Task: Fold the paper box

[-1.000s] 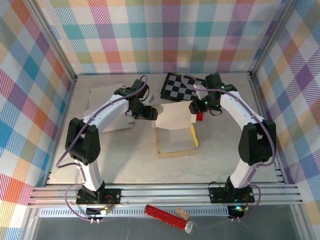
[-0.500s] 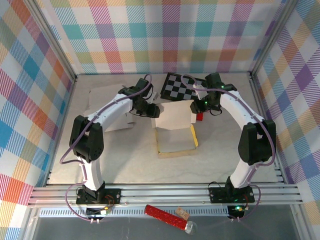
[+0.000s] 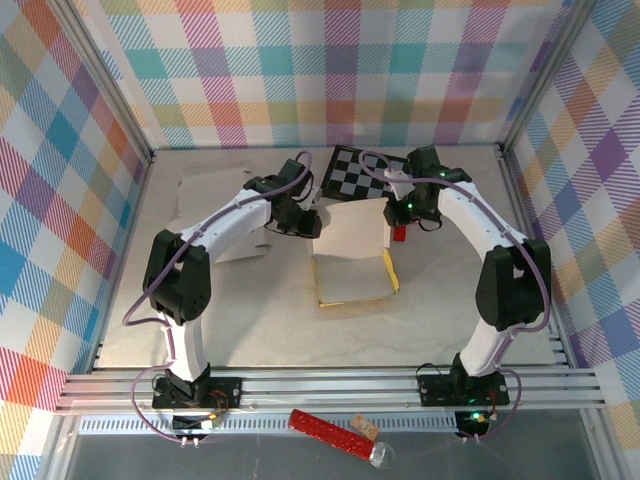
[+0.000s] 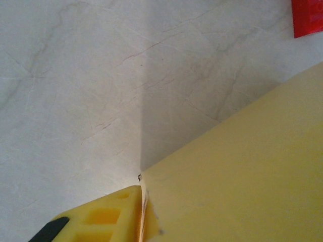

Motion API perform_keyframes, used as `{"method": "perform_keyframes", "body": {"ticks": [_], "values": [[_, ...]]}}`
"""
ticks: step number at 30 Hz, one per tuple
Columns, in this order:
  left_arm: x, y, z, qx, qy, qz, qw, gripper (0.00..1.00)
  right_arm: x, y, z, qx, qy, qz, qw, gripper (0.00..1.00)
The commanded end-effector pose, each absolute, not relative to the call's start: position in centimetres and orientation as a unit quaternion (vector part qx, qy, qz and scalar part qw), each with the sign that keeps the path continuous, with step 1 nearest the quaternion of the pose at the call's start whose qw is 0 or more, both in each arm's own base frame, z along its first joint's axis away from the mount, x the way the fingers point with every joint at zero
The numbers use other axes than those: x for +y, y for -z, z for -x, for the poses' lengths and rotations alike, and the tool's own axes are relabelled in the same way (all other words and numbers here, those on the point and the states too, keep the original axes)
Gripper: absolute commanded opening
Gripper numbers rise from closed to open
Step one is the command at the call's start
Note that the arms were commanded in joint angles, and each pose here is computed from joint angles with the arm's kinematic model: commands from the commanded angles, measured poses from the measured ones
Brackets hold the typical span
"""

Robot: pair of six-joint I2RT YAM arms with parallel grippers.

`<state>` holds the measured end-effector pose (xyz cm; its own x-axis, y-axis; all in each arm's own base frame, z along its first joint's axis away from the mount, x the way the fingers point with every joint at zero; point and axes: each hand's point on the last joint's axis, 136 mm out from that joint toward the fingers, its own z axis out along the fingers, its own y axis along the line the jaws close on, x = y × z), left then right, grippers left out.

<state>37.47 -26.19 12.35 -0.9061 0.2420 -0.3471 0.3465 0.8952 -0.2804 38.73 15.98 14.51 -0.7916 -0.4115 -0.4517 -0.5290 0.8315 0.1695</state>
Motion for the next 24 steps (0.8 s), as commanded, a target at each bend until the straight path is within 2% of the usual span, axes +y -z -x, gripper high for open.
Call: {"method": "perform_keyframes", "body": {"ticks": [1, 8, 13, 16, 18, 19, 24], "values": [[-25.8, -14.3, -38.1, 0.959, 0.155, -0.152, 0.184, 0.24, 16.1, -15.4, -38.6, 0.934, -0.132, 0.259, 0.208, 0.06], [-25.7, -14.5, -38.1, 0.959, 0.152, -0.154, 0.184, 0.14, 16.2, -15.4, -38.5, 0.935, -0.124, 0.260, 0.209, 0.00], [-25.5, -14.8, -38.4, 0.960, 0.144, -0.150, 0.189, 0.10, 16.2, -15.5, -38.7, 0.936, -0.119, 0.251, 0.217, 0.00], [-25.3, -15.1, -38.6, 0.960, 0.137, -0.149, 0.193, 0.10, 16.3, -15.6, -38.8, 0.937, -0.114, 0.246, 0.221, 0.00], [-25.1, -15.2, -38.6, 0.961, 0.132, -0.147, 0.195, 0.18, 16.3, -15.8, -38.9, 0.937, -0.111, 0.243, 0.225, 0.00], [-25.0, -15.3, -38.6, 0.961, 0.131, -0.146, 0.196, 0.19, 16.4, -15.9, -38.9, 0.936, -0.111, 0.243, 0.228, 0.00], [-25.0, -15.0, -38.4, 0.962, 0.131, -0.147, 0.191, 0.12, 16.4, -15.8, -39.0, 0.937, -0.103, 0.240, 0.233, 0.00]]}}
